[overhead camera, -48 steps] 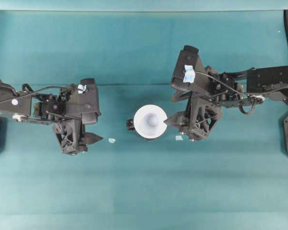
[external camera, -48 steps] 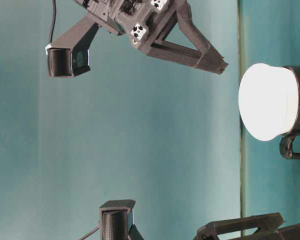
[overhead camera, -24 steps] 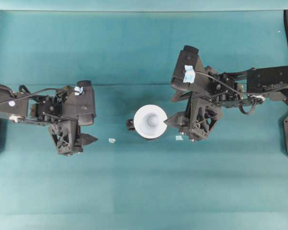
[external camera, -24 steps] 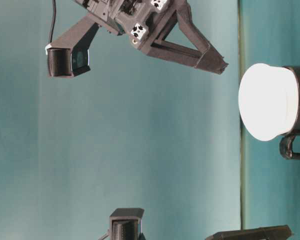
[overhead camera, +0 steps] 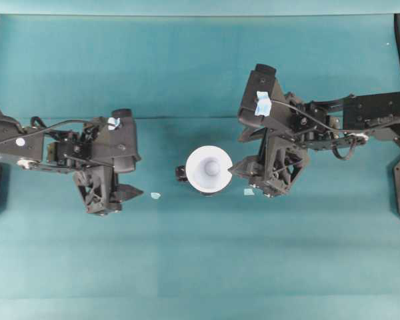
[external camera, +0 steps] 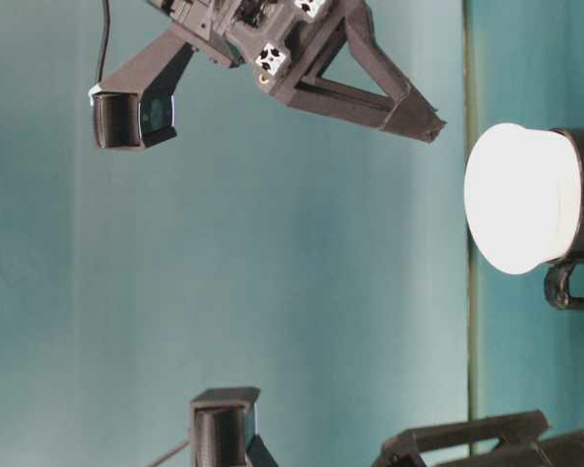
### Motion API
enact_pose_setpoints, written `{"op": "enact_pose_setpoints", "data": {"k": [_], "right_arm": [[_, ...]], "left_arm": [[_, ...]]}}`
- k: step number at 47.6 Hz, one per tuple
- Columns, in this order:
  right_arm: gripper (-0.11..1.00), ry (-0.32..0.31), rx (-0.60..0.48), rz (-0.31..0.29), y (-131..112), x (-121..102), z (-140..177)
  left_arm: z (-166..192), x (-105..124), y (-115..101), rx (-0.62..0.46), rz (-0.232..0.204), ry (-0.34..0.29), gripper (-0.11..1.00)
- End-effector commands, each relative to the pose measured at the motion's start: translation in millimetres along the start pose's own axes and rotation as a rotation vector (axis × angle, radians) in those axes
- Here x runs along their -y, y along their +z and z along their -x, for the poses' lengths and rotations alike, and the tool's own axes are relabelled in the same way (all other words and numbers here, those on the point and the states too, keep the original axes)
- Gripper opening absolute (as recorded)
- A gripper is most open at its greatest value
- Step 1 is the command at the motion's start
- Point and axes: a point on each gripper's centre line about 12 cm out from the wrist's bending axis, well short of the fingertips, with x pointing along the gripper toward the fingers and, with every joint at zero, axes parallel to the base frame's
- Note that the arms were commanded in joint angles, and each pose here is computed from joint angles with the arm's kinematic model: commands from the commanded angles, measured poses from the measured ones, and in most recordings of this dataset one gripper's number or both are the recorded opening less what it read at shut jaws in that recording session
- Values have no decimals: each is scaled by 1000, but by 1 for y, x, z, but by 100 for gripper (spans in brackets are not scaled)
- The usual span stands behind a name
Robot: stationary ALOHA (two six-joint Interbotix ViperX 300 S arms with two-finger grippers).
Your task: Put a paper cup into the cup holder on your left arm.
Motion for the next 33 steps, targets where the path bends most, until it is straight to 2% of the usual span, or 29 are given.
{"op": "enact_pose_setpoints", "data": {"k": [1,33], "right_arm": [[87,11,30,3,6,-3,8],[87,11,22,6,3,-4,7]], "left_arm": [[1,1,10,29,-3,-2,93],[2,1,10,31,-1,-2,93]]}}
